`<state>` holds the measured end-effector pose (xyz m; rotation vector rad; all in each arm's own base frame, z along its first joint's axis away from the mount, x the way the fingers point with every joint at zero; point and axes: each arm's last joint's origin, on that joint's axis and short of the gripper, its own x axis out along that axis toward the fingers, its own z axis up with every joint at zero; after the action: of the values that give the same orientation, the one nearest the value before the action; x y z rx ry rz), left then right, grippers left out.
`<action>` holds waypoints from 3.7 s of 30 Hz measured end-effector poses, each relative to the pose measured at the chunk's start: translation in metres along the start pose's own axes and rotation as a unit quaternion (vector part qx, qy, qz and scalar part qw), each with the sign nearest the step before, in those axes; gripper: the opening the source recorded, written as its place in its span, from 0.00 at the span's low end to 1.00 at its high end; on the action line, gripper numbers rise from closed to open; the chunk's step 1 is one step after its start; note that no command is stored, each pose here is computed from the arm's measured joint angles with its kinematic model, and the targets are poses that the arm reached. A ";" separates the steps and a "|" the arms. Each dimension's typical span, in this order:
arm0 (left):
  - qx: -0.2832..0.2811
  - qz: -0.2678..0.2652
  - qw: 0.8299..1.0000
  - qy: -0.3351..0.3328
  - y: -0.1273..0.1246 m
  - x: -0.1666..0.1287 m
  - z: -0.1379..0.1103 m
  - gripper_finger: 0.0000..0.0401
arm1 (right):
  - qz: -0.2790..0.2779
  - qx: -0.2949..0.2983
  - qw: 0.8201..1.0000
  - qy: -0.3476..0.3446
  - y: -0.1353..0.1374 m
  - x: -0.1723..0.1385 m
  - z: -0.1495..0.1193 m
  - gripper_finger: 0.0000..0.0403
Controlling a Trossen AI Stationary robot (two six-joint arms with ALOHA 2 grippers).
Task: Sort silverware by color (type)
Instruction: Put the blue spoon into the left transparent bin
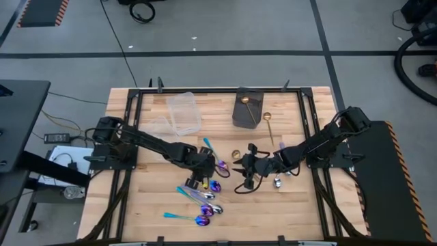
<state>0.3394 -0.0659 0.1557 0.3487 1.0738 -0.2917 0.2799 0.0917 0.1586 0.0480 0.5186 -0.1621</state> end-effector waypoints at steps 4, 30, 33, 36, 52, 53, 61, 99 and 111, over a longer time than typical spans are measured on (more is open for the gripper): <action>0.036 0.013 0.999 0.016 0.000 0.006 -0.003 0.47 | -0.002 -0.003 1.000 0.009 0.001 -0.001 -0.002 0.33; 0.081 -0.012 0.996 0.041 -0.015 0.026 -0.006 0.27 | -0.017 0.014 1.000 0.016 0.002 -0.002 -0.006 0.33; 0.096 -0.019 0.993 0.060 -0.017 0.030 -0.010 0.20 | -0.014 0.015 1.000 0.015 0.003 -0.002 -0.006 0.33; 0.107 -0.022 0.992 0.066 -0.019 0.030 -0.011 0.10 | -0.014 0.015 1.000 0.015 0.003 -0.002 -0.006 0.33; 0.111 0.058 0.988 0.091 -0.038 0.009 -0.009 0.04 | -0.022 -0.010 1.000 0.007 0.001 -0.001 -0.004 0.33; 0.103 0.061 0.989 0.088 -0.037 0.006 -0.009 0.04 | -0.023 -0.011 1.000 0.005 0.000 -0.001 -0.003 0.33; 0.081 0.086 0.987 0.108 -0.035 -0.009 -0.011 0.04 | -0.025 -0.027 0.999 -0.003 0.001 -0.001 -0.002 0.33; 0.026 0.192 0.965 0.178 -0.020 -0.123 -0.062 0.03 | -0.039 -0.027 0.999 -0.005 -0.002 -0.001 -0.001 0.33; 0.053 0.200 0.961 0.184 -0.009 -0.139 -0.105 0.03 | -0.037 -0.026 0.999 -0.013 -0.001 -0.001 0.001 0.33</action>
<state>0.1891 -0.0221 0.2329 0.7248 1.3237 0.0844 0.2794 0.0906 0.1599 -0.0239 0.4994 -0.2208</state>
